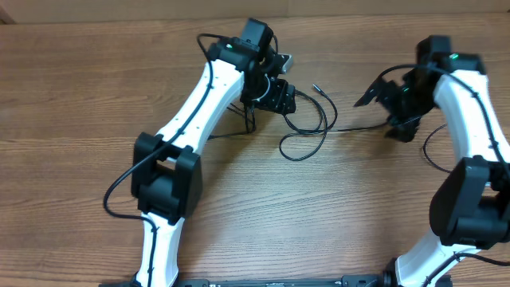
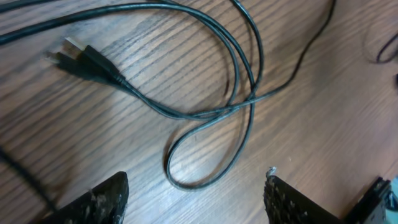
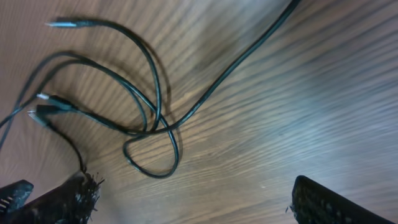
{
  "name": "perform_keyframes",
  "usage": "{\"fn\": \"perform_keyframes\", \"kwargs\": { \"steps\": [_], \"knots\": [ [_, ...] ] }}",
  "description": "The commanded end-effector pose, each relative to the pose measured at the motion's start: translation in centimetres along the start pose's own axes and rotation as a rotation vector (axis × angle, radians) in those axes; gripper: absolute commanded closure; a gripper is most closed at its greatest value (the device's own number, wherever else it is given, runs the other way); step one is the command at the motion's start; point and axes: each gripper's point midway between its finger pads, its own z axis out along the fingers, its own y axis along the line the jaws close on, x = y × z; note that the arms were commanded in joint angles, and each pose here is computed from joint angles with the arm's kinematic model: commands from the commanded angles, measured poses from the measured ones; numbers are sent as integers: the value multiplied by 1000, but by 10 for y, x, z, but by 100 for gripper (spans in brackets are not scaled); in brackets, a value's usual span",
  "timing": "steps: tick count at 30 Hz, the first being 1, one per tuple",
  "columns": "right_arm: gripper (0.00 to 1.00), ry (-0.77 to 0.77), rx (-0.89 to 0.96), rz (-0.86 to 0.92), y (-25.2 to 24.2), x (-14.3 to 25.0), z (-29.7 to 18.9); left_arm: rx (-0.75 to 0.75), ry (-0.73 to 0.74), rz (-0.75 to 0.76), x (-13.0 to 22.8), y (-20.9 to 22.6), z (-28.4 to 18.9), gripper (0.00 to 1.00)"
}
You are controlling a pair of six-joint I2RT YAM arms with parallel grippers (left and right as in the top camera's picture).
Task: Untangle cables
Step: 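Release the cables and bring both grippers back over the loose cables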
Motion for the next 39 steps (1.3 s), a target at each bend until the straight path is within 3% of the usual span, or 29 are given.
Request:
{"fn": "perform_keyframes", "kwargs": {
  "steps": [1, 8, 16, 21, 26, 28, 29, 31, 34, 39],
  "knots": [
    [6, 22, 18, 96, -1, 12, 24, 15, 8, -87, -4, 2, 17, 30],
    [21, -46, 23, 173, -2, 13, 67, 4, -7, -150, -12, 15, 39, 30],
    [42, -169, 27, 131, 8, 6, 90, -143, -67, -148, -23, 41, 38, 29],
    [71, -230, 70, 120, 5, 3, 93, -157, -40, -167, -15, 44, 38, 29],
    [84, -237, 69, 122, 7, 3, 93, -163, -14, -178, -9, 45, 38, 29],
    [96, -230, 78, 124, 5, 4, 93, -183, -7, -182, -6, 49, 37, 29],
    [96, -222, 81, 121, 4, 6, 94, -204, -4, -184, -5, 52, 37, 29],
    [96, -195, 67, 52, 8, 10, 94, -239, 1, -187, -3, 58, 35, 28],
    [96, -99, -23, -293, 33, 25, 87, -270, 0, -189, -2, 64, 34, 28],
    [96, -50, -98, -548, 64, 39, 46, -272, -5, -187, -3, 64, 34, 28]
  ]
}}
